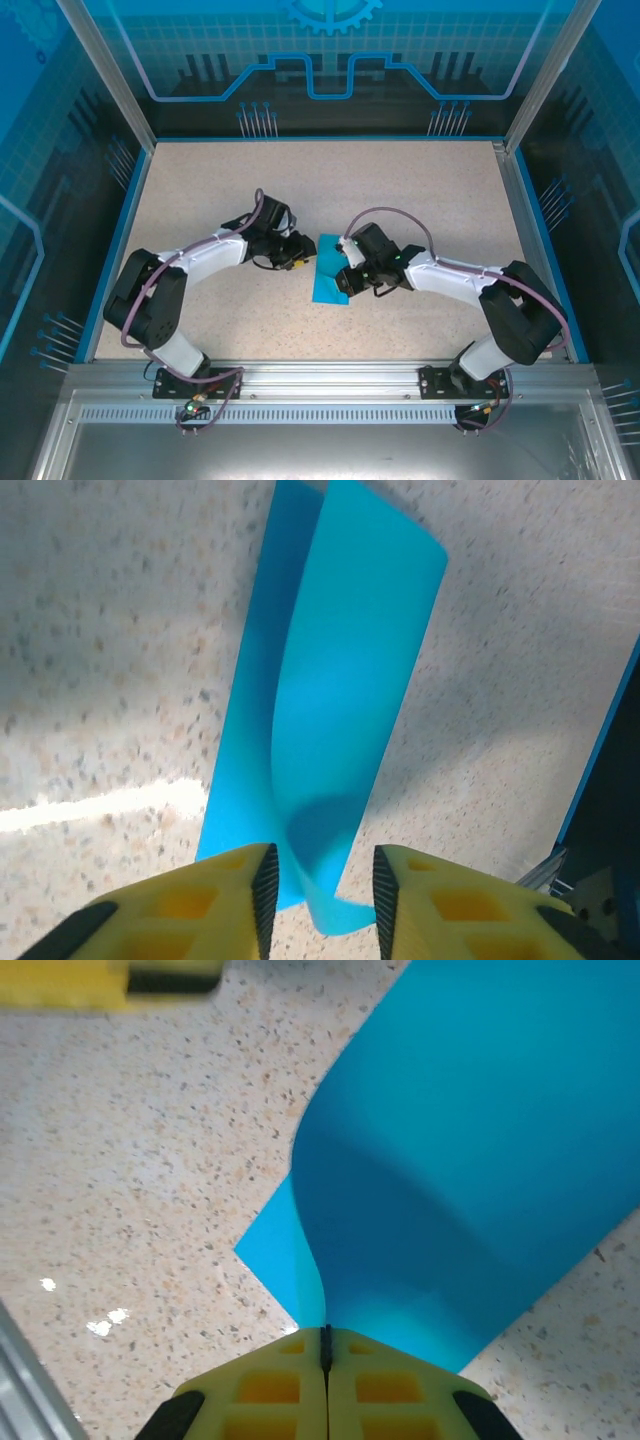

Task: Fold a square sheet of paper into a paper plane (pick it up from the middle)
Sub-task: Fold the triangle a second time at the center of the table.

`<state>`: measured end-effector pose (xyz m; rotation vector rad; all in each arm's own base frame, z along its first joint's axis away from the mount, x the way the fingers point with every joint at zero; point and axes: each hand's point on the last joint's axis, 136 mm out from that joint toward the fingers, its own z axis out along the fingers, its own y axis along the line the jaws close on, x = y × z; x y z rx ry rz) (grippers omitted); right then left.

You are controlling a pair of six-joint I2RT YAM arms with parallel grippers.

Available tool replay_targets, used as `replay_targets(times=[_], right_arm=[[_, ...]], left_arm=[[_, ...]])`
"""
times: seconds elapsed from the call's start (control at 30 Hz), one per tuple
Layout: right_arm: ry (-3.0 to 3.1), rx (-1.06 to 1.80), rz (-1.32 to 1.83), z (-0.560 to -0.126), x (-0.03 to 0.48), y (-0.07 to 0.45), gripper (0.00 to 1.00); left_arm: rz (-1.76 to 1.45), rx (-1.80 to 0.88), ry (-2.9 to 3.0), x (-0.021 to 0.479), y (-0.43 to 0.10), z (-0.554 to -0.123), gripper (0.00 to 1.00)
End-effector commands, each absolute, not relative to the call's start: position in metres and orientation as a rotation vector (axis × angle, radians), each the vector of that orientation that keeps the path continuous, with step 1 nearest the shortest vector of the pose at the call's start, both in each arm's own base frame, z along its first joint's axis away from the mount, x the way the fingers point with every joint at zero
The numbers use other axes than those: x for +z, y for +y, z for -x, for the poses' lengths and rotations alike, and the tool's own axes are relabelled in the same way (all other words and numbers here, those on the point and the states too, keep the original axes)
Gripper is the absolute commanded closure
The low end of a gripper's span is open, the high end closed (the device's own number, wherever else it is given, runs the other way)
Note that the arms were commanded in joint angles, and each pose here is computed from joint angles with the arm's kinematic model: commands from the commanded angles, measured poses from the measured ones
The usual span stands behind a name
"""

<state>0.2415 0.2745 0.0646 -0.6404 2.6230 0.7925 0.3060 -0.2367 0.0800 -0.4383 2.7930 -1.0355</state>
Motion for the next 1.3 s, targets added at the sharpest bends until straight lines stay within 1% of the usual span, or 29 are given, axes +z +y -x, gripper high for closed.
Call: replay_targets(times=[0.0,0.07,0.33,0.7,1.0,1.27], right_arm=[[2.626,0.924,0.662,-0.238,0.062,0.277,0.94],[2.631,0.930,0.649,-0.240,0.061,0.275,0.94],[2.674,0.982,0.602,-0.247,0.054,0.261,0.93],[2.701,0.980,0.574,-0.253,0.049,0.258,0.93],[2.716,0.932,0.547,-0.254,0.043,0.251,0.93],[2.720,0.912,0.525,-0.256,0.042,0.249,0.93]], left_arm=[[0.417,-0.987,2.847,0.071,-0.235,-0.285,0.71],[0.406,-0.991,2.856,0.067,-0.237,-0.279,0.73],[0.357,-1.002,2.898,0.054,-0.249,-0.262,0.76],[0.334,-0.998,2.933,0.041,-0.267,-0.254,0.80],[0.364,-0.956,2.968,0.023,-0.265,-0.251,0.84],[0.394,-0.855,2.975,0.012,-0.255,-0.253,0.87]])
